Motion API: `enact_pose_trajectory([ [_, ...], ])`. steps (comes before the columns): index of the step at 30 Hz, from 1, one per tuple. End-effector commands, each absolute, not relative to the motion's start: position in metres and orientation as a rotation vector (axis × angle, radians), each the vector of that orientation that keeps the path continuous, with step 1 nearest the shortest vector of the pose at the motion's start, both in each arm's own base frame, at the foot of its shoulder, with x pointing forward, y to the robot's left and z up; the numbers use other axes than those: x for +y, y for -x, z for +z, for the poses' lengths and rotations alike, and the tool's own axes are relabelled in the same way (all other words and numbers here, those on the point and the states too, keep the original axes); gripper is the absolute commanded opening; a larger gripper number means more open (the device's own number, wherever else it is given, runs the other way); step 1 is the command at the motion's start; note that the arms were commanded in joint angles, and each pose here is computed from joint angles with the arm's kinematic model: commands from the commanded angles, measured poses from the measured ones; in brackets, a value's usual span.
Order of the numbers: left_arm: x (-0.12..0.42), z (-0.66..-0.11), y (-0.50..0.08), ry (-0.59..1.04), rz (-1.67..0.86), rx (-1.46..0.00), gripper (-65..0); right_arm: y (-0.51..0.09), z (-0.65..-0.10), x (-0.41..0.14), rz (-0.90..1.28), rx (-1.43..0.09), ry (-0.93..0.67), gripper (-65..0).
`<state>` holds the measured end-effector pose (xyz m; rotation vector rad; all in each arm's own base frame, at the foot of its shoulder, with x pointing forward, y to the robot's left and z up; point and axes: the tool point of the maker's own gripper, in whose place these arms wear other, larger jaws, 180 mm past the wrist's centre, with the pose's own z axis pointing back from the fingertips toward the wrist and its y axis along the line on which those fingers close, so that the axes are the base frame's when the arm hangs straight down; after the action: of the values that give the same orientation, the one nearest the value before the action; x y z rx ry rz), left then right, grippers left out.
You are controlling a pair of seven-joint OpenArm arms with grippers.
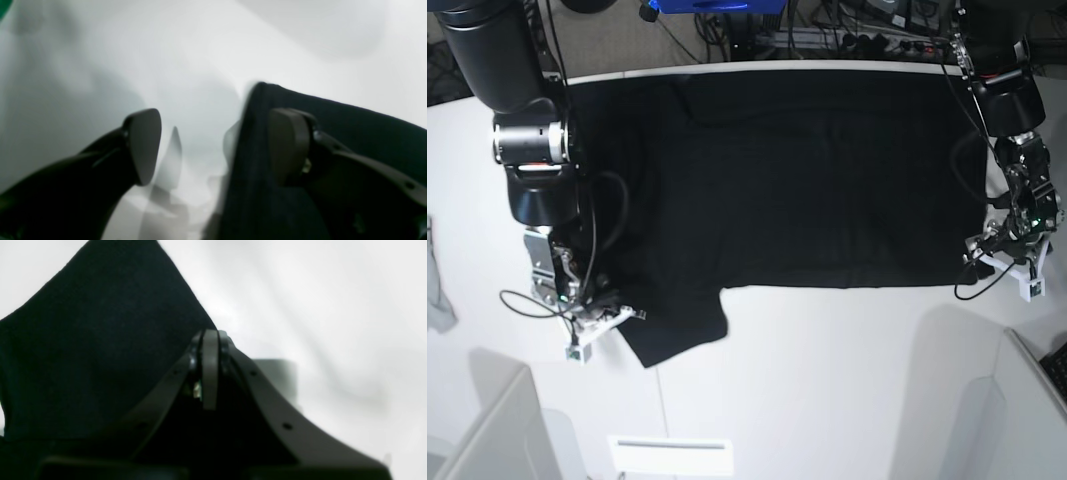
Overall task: Fold the T-shirt properly
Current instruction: 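Release and move both grippers to the shirt's hem corners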
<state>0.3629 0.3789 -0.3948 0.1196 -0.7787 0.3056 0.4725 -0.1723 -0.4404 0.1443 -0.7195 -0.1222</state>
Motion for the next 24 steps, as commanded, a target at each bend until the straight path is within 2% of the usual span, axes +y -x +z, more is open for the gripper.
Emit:
enact_pose_trajectory([
  [1,0.386,-0.372,-0.38,-0.129,0.302,-0.851,-16.9,-0.475,-0.436,-0.172,-0.112,-0.699,-0.148,-65.0],
  [16,0.374,-0.401,-0.403,-0.045,0.399,-0.827,-17.1,-0.477,-0.433,-0.171,-0.109,-0.693,-0.15,-65.0],
  [21,0.357,-0.409,-0.406,-0.047,0.321,-0.795,-17.6,-0.477,-0.433,-0.171,-0.109,-0.693,-0.15,-65.0],
  [22,0.355,-0.411,-0.406,-0.047,0.313,-0.789,-19.1,-0.477,-0.433,-0.171,-0.109,-0.693,-0.15,-65.0],
  [24,0.352,-0.414,-0.404,-0.045,0.306,-0.781,-27.6,-0.477,-0.433,-0.171,-0.109,-0.693,-0.15,-65.0],
])
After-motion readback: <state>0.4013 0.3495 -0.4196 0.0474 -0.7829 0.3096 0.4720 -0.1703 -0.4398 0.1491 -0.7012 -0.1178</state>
